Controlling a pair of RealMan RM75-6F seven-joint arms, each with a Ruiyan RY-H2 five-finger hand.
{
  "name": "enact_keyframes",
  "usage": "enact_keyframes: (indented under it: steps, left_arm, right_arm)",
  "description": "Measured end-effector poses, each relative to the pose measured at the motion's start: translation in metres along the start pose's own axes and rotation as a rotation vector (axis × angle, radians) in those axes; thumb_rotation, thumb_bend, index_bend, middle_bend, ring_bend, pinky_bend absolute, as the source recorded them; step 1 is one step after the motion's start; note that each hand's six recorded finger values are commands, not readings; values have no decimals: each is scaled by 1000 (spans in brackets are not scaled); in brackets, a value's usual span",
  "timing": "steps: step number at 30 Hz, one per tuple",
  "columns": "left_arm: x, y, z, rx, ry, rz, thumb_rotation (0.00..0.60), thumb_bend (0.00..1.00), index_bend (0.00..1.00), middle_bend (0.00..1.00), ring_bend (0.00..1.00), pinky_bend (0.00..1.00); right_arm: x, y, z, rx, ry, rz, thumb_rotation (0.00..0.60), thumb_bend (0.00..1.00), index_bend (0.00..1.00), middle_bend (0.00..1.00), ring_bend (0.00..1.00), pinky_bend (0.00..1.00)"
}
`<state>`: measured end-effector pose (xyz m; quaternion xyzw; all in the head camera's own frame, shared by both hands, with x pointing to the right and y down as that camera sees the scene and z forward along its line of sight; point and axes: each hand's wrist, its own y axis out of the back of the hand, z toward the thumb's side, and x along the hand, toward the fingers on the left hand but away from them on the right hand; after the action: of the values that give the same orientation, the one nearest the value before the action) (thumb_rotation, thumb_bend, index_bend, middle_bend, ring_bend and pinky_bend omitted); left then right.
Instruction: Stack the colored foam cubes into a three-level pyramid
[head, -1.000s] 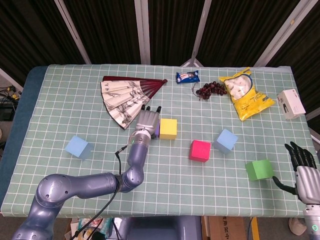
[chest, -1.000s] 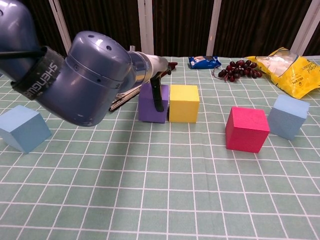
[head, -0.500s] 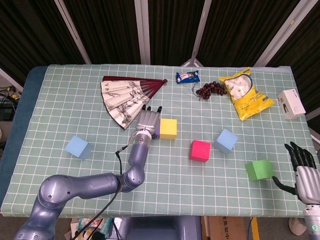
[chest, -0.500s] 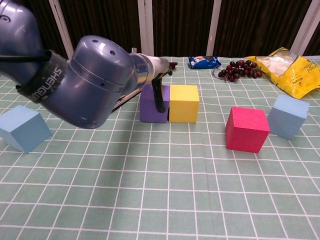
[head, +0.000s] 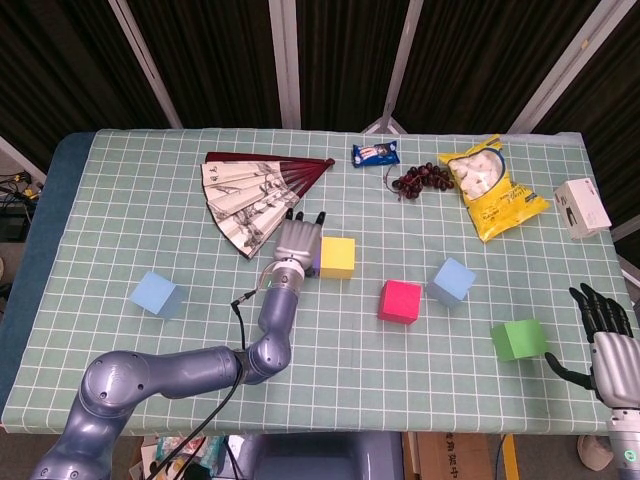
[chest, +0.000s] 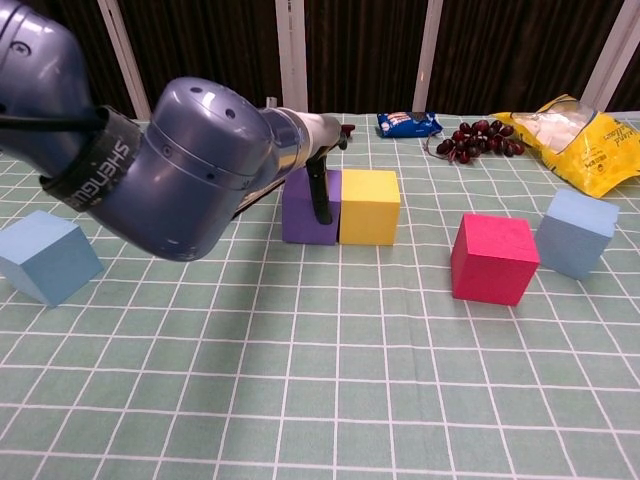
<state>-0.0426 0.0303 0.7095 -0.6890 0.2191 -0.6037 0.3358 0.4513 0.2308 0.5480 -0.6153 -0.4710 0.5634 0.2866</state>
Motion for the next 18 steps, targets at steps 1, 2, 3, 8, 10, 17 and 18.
enact_keyframes:
  steps: [1,2,3,8,10,17,18]
  left_arm:
    - [0,-1,0,0,0,0,600,237,28,409,119,63]
    - [0,-1,0,0,-1,0,600,237,28,405,119,63]
    - [0,-1,0,1,0,0,600,237,28,399,119,63]
    - [1,-1,0,3,2,0,600,238,22,368,119,63]
    - [1,-2,0,1,3,0,600,237,16,349,119,63]
    - [1,-3,0,-4,1,-1,600,199,0,177,104,63]
    - [1,-3,0,-5,0,0,600,194,0,150,96,62]
  right_arm:
    - [0,0,0,0,0,0,600,244,0,0,0,0]
    - [0,0,0,0,0,0,600,244,0,0,0,0]
    - [0,0,0,0,0,0,600,244,0,0,0,0]
    - [0,0,0,0,0,0,600,244,0,0,0,0]
    - [0,0,0,0,0,0,600,244,0,0,0,0]
    - [0,0,0,1,0,0,600,245,0,0,0,0]
    - [0,0,0,1,0,0,600,244,0,0,0,0]
